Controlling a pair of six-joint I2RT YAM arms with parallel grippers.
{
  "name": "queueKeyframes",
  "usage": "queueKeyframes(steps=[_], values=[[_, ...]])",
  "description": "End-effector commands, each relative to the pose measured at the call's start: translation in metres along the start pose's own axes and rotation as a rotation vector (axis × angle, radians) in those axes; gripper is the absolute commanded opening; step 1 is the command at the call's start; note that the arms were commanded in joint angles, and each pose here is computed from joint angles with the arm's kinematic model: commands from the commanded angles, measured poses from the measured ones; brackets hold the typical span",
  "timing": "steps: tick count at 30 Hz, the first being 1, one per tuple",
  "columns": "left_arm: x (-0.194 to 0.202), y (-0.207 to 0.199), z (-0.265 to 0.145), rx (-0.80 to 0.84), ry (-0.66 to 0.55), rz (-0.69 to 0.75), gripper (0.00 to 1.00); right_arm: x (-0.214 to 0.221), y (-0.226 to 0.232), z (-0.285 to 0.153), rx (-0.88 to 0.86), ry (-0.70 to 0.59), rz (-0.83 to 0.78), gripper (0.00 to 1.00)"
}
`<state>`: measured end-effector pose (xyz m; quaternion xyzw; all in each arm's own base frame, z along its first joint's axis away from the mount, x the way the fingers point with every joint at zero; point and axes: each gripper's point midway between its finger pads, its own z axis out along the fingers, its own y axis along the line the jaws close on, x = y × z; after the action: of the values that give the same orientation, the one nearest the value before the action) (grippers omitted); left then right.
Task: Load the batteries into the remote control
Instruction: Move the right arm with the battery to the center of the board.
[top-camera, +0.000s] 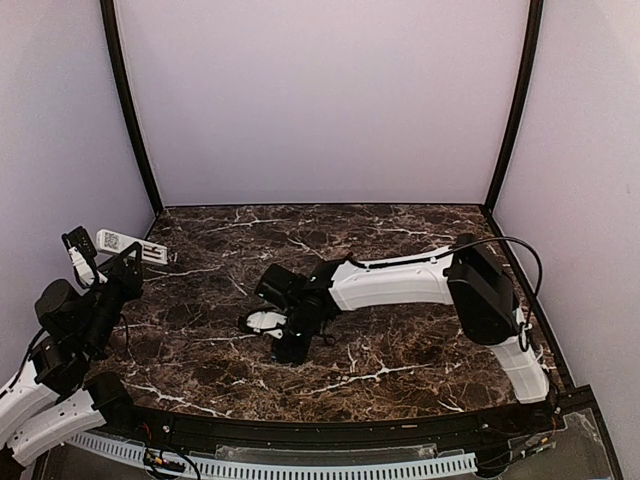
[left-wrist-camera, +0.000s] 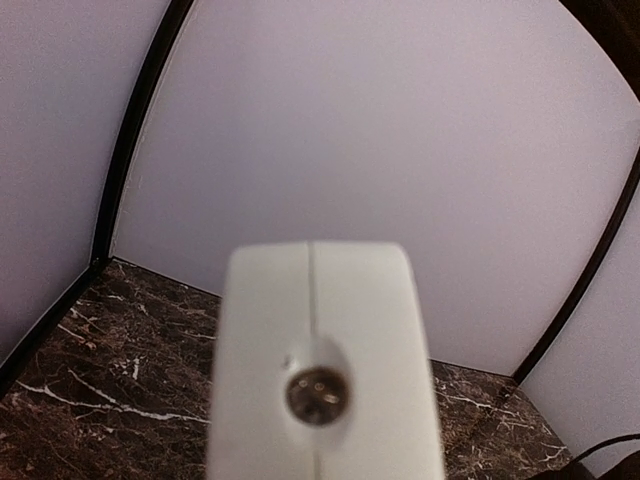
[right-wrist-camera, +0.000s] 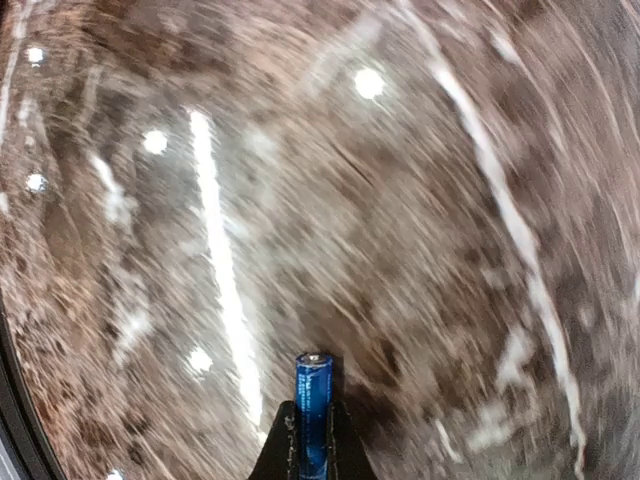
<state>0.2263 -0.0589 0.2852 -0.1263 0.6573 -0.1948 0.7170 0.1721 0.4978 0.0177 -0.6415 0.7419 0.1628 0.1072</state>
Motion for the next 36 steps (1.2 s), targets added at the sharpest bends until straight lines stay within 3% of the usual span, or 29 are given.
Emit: queueKeyframes(steps=[1, 8, 14, 26, 36], values=[[-0.01, -0.01, 0.003, 0.03, -0.009, 0.012, 0.0, 0.138, -0.028, 0.021, 0.09, 0.354, 0.397, 0.0], [-0.009, -0.019, 0.008, 0.053, 0.002, 0.026, 0.0, 0.192, -0.043, 0.003, 0.172, 0.425, 0.688, 0.0], [-0.012, -0.019, 0.008, 0.052, -0.006, 0.035, 0.0, 0.196, -0.038, -0.006, 0.144, 0.409, 0.791, 0.07], [-0.019, -0.012, -0.001, 0.041, -0.024, 0.022, 0.0, 0.171, -0.042, -0.012, 0.115, 0.373, 0.749, 0.24], [-0.016, -0.017, 0.002, 0.057, -0.008, 0.028, 0.0, 0.1, -0.055, -0.067, 0.102, 0.175, 0.523, 0.43]])
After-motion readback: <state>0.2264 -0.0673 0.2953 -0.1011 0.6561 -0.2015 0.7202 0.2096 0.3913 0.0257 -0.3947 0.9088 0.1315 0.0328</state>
